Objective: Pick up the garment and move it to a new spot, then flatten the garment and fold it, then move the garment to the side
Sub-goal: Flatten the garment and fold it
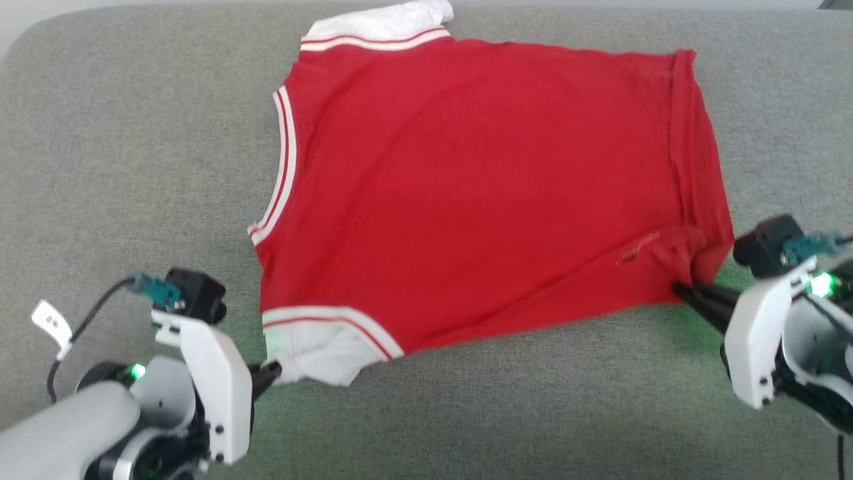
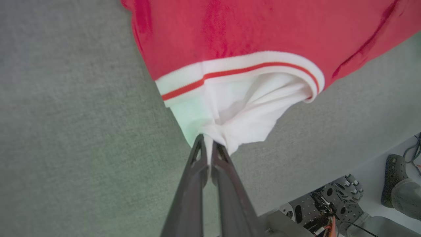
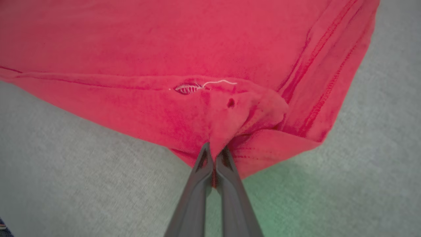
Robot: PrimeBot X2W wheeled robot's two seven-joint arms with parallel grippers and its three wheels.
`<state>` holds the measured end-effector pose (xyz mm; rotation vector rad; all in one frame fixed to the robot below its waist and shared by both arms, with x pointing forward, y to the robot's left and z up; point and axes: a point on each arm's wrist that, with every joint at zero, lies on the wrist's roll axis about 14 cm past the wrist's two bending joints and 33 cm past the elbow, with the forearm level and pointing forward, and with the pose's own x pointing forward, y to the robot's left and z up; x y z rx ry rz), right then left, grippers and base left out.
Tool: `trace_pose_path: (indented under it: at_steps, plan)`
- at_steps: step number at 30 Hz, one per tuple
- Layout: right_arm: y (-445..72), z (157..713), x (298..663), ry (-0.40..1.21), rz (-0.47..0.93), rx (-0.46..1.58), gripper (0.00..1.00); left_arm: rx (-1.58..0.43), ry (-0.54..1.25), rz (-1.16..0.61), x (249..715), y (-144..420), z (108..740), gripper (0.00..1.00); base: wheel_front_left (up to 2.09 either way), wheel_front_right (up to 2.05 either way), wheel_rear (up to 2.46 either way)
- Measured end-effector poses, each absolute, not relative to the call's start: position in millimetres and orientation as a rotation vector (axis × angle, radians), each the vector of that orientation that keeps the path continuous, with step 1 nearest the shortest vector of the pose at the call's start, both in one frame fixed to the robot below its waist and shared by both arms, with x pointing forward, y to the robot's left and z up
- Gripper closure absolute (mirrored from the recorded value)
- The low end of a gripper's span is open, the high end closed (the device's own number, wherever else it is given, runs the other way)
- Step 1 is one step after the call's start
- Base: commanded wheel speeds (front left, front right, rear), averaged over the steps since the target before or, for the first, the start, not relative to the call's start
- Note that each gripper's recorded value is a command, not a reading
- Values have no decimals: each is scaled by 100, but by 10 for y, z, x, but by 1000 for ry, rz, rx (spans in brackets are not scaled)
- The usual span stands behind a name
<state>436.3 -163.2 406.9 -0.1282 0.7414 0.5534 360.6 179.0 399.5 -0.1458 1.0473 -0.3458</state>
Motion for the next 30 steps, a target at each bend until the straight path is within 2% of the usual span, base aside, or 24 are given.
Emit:
trace_pose_path:
  at_steps: [7, 12, 23, 30]
  plan:
    - [-1702, 3972, 3981, 825, 551, -71, 100, -192, 1122, -315, 3308, 1767, 3913, 100, 0, 0, 0]
    - [-1813, 4138, 4062, 738, 460, -9, 100, -188, 1064, -341, 3418, 1714, 4024, 100, 0, 0, 0]
    - [-1974, 4560, 4399, 591, 305, 3, 100, 37, 782, -413, 4340, 1742, 4748, 100, 0, 0, 0]
    - [-1968, 4649, 4726, 551, 254, -3, 100, 117, 696, -446, 4999, 1676, 4926, 100, 0, 0, 0]
